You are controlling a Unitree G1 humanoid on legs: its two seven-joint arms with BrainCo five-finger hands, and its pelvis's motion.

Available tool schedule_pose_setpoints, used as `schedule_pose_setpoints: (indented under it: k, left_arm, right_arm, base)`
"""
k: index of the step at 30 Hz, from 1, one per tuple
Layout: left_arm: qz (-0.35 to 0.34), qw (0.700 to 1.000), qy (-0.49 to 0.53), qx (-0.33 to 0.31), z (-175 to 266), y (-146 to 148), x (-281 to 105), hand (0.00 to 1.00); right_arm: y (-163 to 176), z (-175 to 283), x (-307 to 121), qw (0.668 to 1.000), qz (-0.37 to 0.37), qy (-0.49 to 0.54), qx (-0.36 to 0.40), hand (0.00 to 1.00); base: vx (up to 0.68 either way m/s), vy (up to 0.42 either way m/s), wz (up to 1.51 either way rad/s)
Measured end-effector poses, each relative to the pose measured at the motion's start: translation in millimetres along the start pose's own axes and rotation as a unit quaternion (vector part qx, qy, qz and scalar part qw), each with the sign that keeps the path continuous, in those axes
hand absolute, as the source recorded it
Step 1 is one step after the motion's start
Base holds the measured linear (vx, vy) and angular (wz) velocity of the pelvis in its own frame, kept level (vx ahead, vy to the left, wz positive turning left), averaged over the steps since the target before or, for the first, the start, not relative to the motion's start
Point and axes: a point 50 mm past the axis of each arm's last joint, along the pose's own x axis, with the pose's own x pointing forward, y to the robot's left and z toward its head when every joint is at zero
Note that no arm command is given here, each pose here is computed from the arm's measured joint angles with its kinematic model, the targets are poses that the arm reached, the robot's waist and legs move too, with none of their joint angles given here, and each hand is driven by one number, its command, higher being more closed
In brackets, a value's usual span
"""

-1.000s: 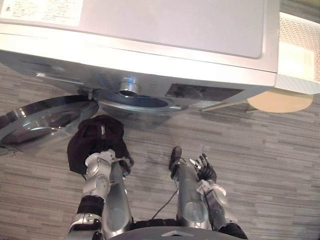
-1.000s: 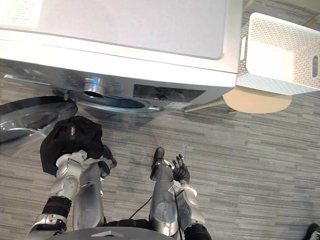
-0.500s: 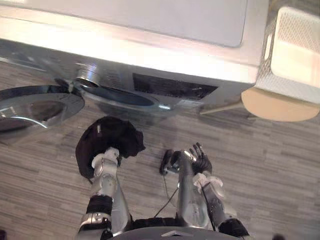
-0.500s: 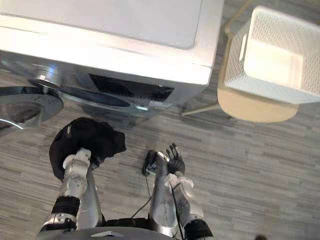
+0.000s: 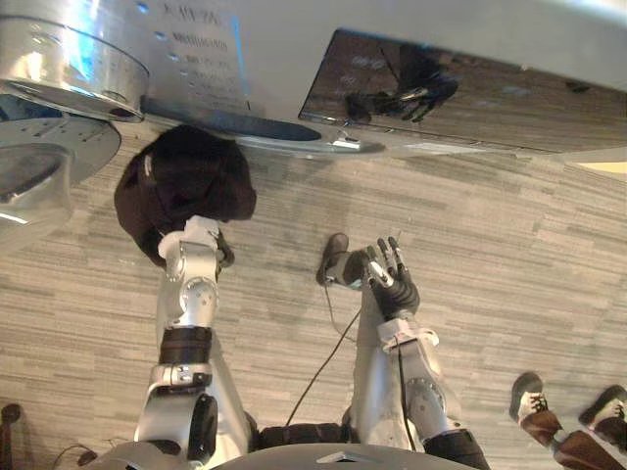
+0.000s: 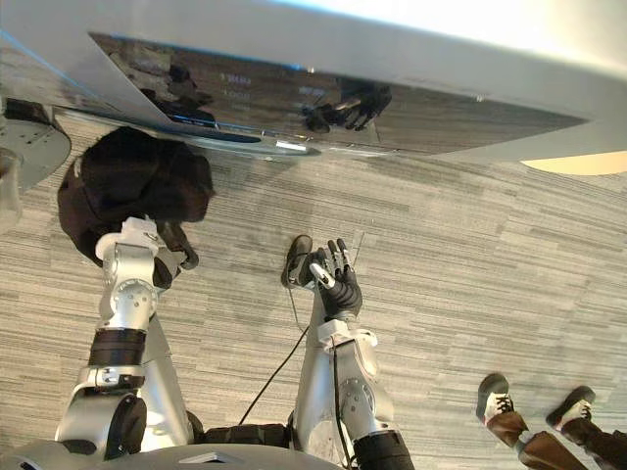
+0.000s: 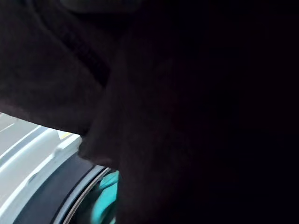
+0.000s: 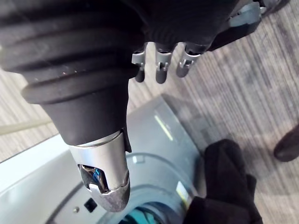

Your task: Pick up the laundry basket with both hands and put the clothes into the washing machine.

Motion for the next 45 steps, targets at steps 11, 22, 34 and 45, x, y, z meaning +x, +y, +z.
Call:
schedule_pose_setpoints:
  k: [11,22,34,45]
  left_arm:
    - [-0.222,0.974,-0.049,0.011,60,-109,31,1.00]
    - [-0.392,0.919,-0.041,-0.002,61,-193,-2,1.00]
    - [-0.416,0.774,-0.373,0.299,186,-309,-13,0.00]
    - [-0.153,0.484,-0.484,0.713,163,-255,45,0.00]
  right_arm:
    - [-14,27,25,0.998,-0.013,-0.052,0.024,0.00]
    - [-18,33,25,0.999,0.001,-0.046,0.011,0.00]
    - [-43,44,21,0.999,-0.021,-0.041,-0.001,0.00]
    - [-55,28,13,0.998,-0.030,-0.037,0.040,0.00]
  base:
    - [-0.05,0.001,-0.10]
    - [-0.04,-0.013,0.00]
    - [-0.06,0.052,-0.18]
    - [-0.05,0.023,-0.06]
